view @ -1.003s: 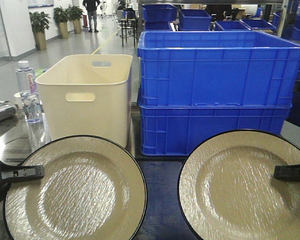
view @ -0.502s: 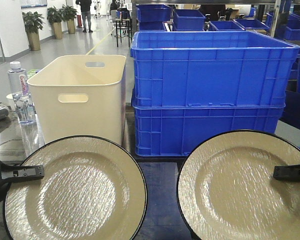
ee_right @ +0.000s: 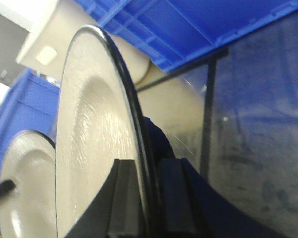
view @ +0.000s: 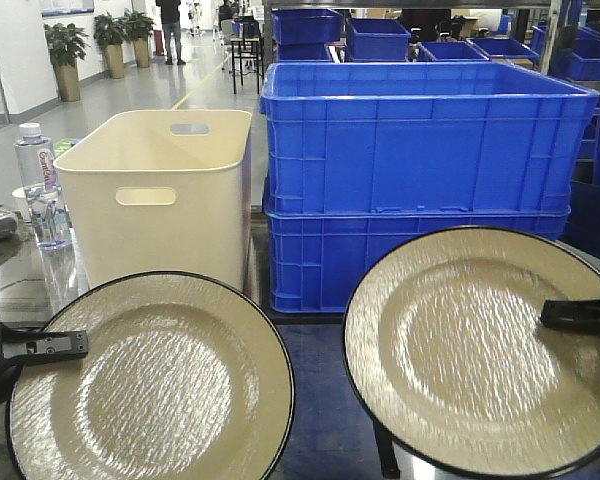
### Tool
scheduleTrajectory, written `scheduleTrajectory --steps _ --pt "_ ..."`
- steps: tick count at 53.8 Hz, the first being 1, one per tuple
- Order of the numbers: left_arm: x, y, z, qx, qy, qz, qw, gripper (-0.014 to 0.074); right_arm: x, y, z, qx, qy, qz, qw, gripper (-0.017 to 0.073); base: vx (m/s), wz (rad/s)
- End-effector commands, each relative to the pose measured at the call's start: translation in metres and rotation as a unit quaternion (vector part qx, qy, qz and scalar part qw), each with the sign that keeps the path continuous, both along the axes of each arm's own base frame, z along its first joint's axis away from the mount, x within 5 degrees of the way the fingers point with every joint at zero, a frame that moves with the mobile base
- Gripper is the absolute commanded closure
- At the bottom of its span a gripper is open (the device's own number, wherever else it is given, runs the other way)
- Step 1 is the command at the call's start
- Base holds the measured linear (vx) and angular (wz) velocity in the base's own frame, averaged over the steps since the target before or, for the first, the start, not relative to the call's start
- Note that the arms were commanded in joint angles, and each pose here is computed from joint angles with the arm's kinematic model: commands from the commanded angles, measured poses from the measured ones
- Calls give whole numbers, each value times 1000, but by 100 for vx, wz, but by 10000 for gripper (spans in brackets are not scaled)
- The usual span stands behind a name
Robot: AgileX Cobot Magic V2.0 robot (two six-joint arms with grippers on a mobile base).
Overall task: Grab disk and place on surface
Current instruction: 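Lower the left gripper's plate flat onto the table and release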
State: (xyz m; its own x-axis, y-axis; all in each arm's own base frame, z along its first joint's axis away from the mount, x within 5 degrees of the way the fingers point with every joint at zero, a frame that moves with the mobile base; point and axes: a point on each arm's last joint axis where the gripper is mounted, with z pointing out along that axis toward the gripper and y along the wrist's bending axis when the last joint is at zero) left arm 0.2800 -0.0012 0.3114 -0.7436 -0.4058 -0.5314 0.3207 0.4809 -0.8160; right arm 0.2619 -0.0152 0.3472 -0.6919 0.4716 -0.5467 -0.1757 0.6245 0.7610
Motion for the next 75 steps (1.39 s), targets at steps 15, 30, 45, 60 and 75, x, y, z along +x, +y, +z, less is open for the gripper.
scheduleTrajectory --steps 15,30,45,60,75 --pt "18 -2 16 -65 -22 73 995 594 -2 2 40 101 -95 -28 990 568 0 0" --pt "50 -23 -23 -71 16 87 994 543 -1 2 40 102 -96 -31 990 568 0 0" --pt "60 -31 -40 -43 13 72 996 246 -2 3 40 103 -95 -27 990 568 0 0" --pt "67 -19 -46 41 -23 121 992 -15 -2 3 40 103 -95 -27 990 568 0 0" --pt "47 17 -6 55 -93 170 979 18 7 17 35 92 -93 -24 991 568 0 0"
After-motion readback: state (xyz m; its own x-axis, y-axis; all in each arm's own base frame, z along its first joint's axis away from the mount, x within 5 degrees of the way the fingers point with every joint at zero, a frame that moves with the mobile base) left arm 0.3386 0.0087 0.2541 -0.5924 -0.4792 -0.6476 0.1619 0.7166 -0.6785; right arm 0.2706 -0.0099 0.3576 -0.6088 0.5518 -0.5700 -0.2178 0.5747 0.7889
